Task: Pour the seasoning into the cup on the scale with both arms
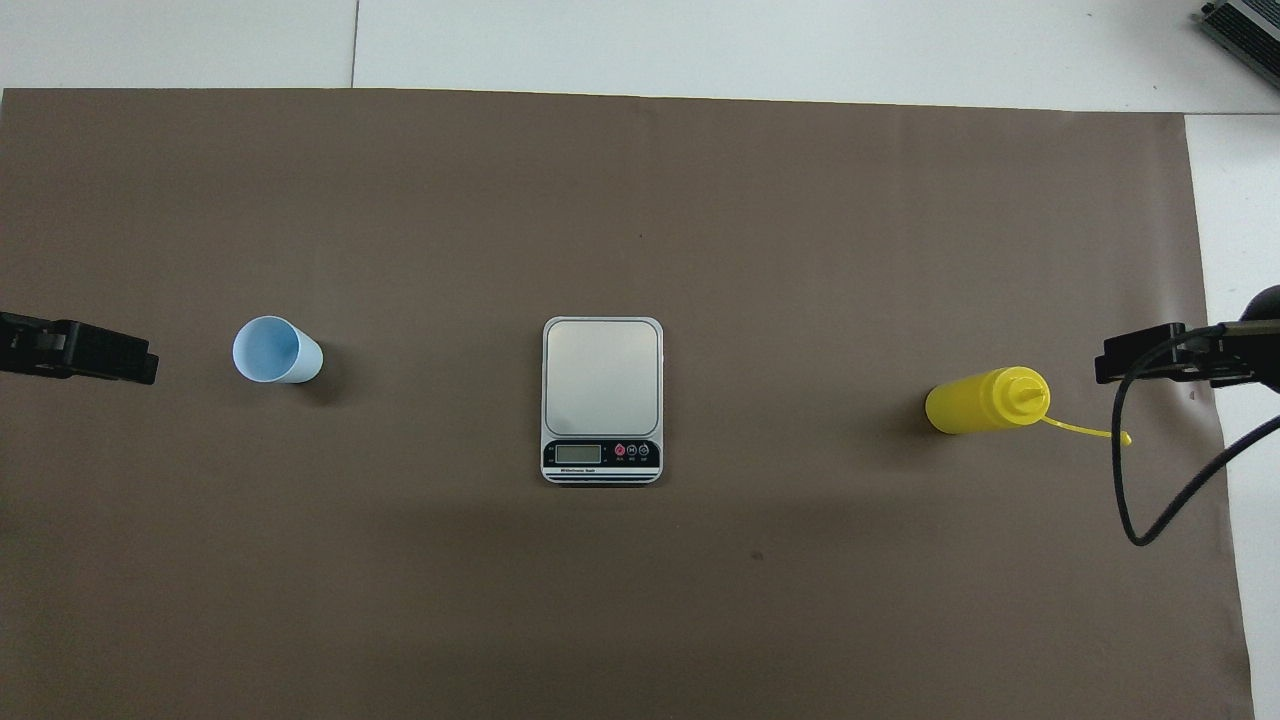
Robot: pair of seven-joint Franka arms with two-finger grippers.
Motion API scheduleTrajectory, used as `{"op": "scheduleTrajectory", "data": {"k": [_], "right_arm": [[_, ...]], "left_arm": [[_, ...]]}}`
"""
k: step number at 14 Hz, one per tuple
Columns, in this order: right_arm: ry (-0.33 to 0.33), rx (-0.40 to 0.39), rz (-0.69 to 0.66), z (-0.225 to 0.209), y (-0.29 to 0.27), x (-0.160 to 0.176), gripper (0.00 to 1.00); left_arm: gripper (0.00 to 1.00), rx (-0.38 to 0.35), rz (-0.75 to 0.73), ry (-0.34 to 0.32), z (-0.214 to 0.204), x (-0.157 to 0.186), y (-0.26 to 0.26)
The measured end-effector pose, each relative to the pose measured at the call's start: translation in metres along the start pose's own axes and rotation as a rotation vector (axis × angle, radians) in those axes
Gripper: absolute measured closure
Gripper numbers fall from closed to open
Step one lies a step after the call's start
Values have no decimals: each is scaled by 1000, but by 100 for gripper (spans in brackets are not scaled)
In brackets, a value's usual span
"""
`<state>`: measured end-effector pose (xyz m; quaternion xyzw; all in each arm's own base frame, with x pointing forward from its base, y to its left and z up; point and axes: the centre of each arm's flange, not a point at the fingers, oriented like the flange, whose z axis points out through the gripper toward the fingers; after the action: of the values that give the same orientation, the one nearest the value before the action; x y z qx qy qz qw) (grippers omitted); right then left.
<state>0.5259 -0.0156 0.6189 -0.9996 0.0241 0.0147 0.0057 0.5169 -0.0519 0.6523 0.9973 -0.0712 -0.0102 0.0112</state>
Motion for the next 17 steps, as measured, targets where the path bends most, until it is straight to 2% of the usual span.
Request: {"op": "scheduleTrajectory", "data": {"k": [17], "right_arm": [[0,0,0,0,0,0,0]], "left_arm": [[0,1,3,7,2,2,1]]}}
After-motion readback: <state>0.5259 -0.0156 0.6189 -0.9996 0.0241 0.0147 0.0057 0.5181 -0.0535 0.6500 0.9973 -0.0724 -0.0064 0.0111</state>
